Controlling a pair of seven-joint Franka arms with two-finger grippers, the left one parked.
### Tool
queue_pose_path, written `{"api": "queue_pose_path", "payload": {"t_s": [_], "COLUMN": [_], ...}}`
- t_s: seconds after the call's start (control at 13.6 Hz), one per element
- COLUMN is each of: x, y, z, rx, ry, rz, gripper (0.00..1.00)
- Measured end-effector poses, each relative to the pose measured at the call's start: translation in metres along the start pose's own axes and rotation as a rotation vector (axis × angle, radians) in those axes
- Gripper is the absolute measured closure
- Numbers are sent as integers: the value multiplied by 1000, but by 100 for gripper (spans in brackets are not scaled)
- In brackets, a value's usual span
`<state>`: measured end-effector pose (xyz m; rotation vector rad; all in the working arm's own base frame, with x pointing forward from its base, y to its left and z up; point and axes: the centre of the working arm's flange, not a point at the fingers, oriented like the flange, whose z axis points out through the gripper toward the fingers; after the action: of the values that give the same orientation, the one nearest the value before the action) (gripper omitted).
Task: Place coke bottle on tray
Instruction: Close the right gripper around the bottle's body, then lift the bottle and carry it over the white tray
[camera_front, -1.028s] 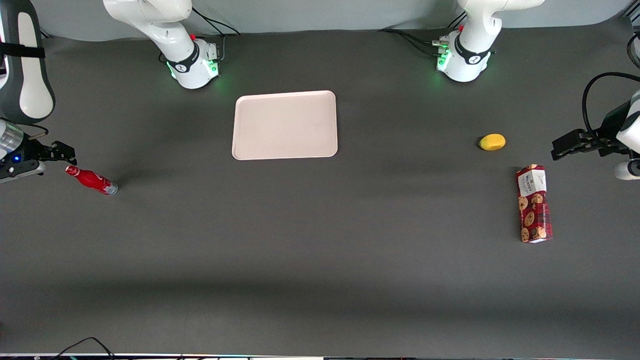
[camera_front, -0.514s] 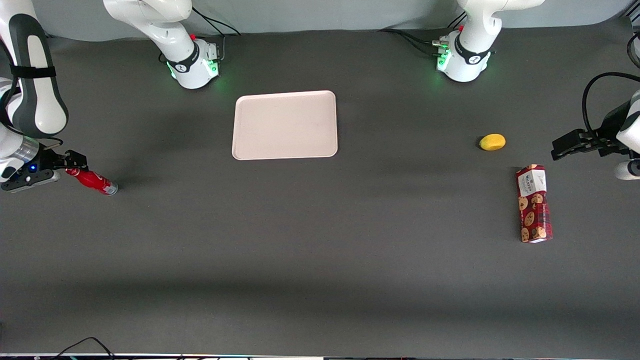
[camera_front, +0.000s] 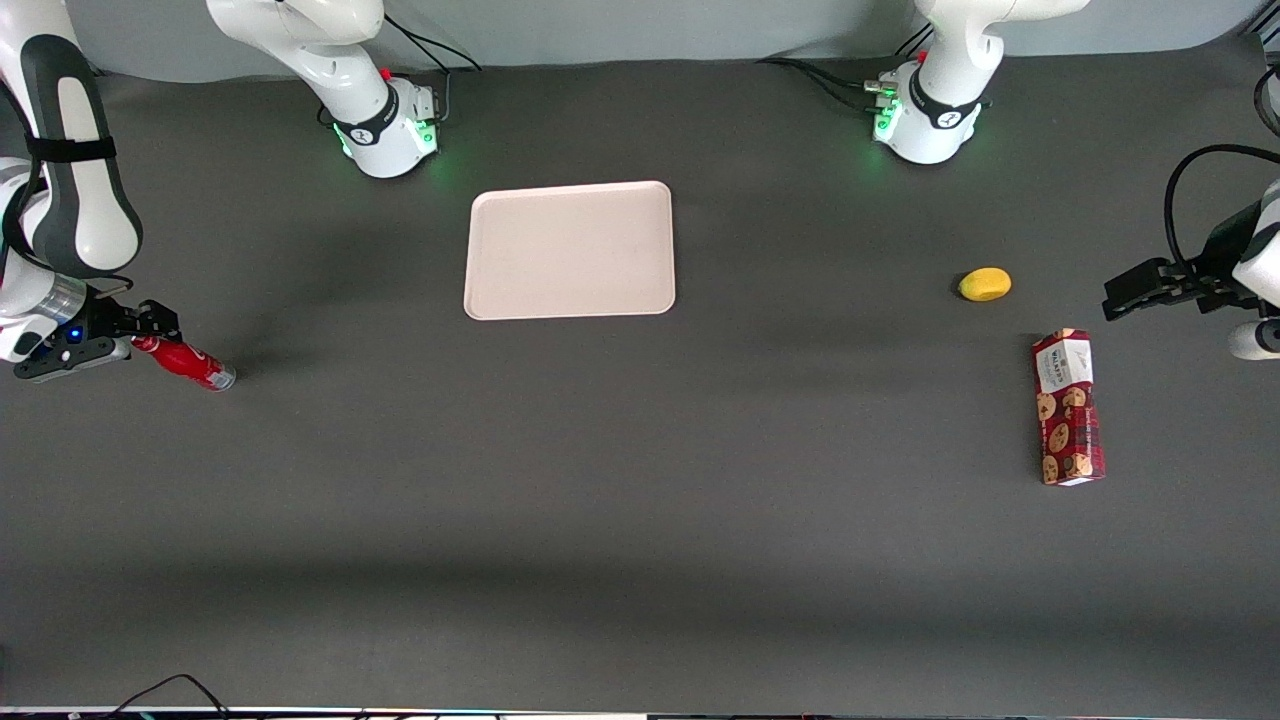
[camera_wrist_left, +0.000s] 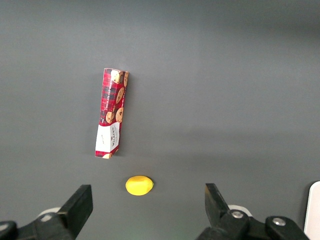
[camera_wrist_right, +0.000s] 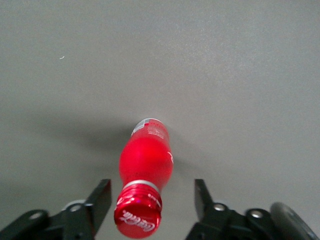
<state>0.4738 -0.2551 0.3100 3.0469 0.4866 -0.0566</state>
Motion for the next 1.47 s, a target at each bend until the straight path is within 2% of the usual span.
{"api": "queue_pose_path", "payload": {"t_s": [0.22, 0.51, 0.66, 0.95, 1.17, 1.47], "x": [1, 3, 10, 39, 62, 72], "y": [0, 0, 0, -9, -57, -167], "z": [-1, -4, -24, -137, -223, -296], "rx": [-1, 3, 30, 100, 122, 107], "ry": [2, 1, -15, -36, -46, -71], "rz": [0, -3, -11, -46, -23, 49], "gripper": [63, 65, 65, 65, 65, 65]}}
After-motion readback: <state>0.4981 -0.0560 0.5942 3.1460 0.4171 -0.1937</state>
